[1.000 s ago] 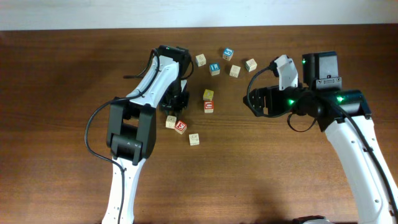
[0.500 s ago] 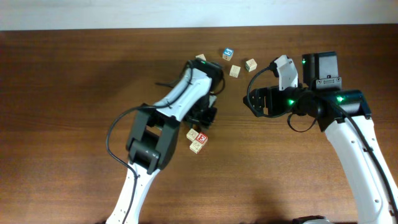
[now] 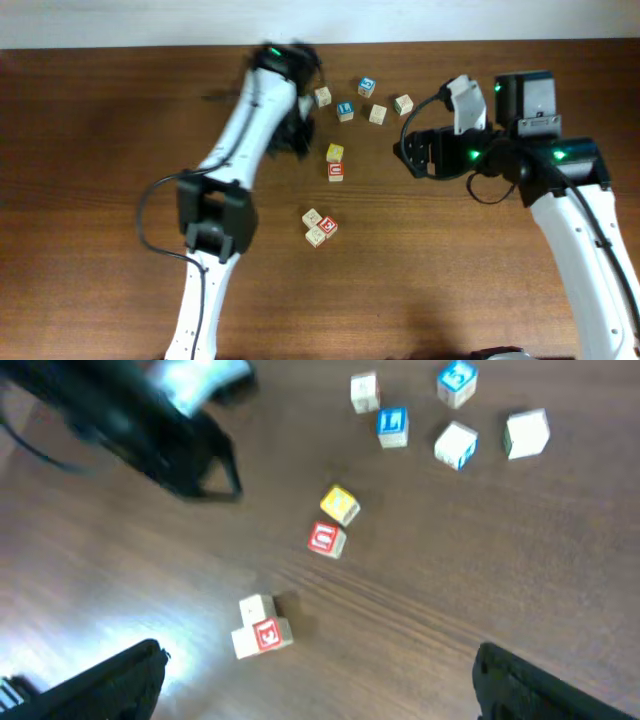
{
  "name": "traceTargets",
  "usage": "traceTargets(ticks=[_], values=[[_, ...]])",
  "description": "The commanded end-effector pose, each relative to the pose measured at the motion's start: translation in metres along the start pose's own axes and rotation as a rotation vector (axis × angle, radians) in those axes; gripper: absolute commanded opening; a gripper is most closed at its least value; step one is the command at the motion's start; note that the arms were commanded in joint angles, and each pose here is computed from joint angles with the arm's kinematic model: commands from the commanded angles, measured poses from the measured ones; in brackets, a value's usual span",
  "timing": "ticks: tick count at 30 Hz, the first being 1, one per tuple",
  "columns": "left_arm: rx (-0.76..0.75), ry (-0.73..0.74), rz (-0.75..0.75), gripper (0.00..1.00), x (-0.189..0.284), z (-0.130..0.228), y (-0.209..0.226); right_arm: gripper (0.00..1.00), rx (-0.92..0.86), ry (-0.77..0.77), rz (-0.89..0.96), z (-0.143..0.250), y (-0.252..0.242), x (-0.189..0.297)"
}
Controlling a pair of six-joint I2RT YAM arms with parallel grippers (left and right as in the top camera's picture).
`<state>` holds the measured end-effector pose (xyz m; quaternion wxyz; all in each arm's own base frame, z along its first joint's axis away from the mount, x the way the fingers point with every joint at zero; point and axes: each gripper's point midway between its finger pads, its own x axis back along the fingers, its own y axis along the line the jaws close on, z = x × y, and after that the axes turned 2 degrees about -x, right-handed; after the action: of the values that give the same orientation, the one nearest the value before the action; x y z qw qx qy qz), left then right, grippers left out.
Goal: Rotate 3 blocks
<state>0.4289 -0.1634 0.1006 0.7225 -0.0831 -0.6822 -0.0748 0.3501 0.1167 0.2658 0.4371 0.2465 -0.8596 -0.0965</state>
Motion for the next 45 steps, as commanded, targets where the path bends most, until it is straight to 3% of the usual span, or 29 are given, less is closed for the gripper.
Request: traceTargets(ticks=[1,5,6,7,10,14,18,21,24,33,41,45], values=[[0.085,-0.323,0.037,0.54,0.099,-0.029,0.040,1.00,-0.026,0.002,0.008,-0.004,0.018,0.004],[0.175,-0.589,0.034,0.53,0.194,-0.017,0.087,0.92,-0.070,0.151,0.071,0.030,0.044,-0.032],[0.205,-0.647,0.027,0.57,0.218,-0.006,0.101,0.87,-0.078,0.193,0.090,0.040,0.052,-0.046],[0.232,-0.694,0.019,0.68,0.238,0.006,0.114,0.84,-0.084,0.252,0.117,0.054,0.061,-0.068],[0.277,-0.778,0.001,0.78,0.273,0.032,0.133,0.78,-0.098,0.387,0.157,0.088,0.071,-0.111],[0.331,-0.839,-0.024,0.78,0.297,0.054,0.155,0.67,-0.106,0.548,0.206,0.134,0.074,-0.160],[0.351,-0.727,-0.029,0.77,0.266,0.049,0.162,0.62,-0.098,0.606,0.244,0.153,0.064,-0.184],[0.363,-0.564,-0.030,0.71,0.214,0.041,0.166,0.41,-0.117,0.651,0.311,0.167,0.049,-0.195],[0.366,-0.479,-0.025,0.72,0.177,0.031,0.169,0.32,-0.116,0.636,0.361,0.166,0.040,-0.197],[0.357,-0.364,0.046,0.72,0.102,0.013,0.162,0.19,-0.117,0.593,0.360,0.164,0.037,-0.207],[0.357,-0.354,0.050,0.75,0.091,0.011,0.161,0.09,-0.171,0.601,0.340,0.174,0.039,-0.212],[0.357,-0.357,0.050,0.82,0.091,0.011,0.162,0.07,-0.189,0.612,0.301,0.177,0.047,-0.214]])
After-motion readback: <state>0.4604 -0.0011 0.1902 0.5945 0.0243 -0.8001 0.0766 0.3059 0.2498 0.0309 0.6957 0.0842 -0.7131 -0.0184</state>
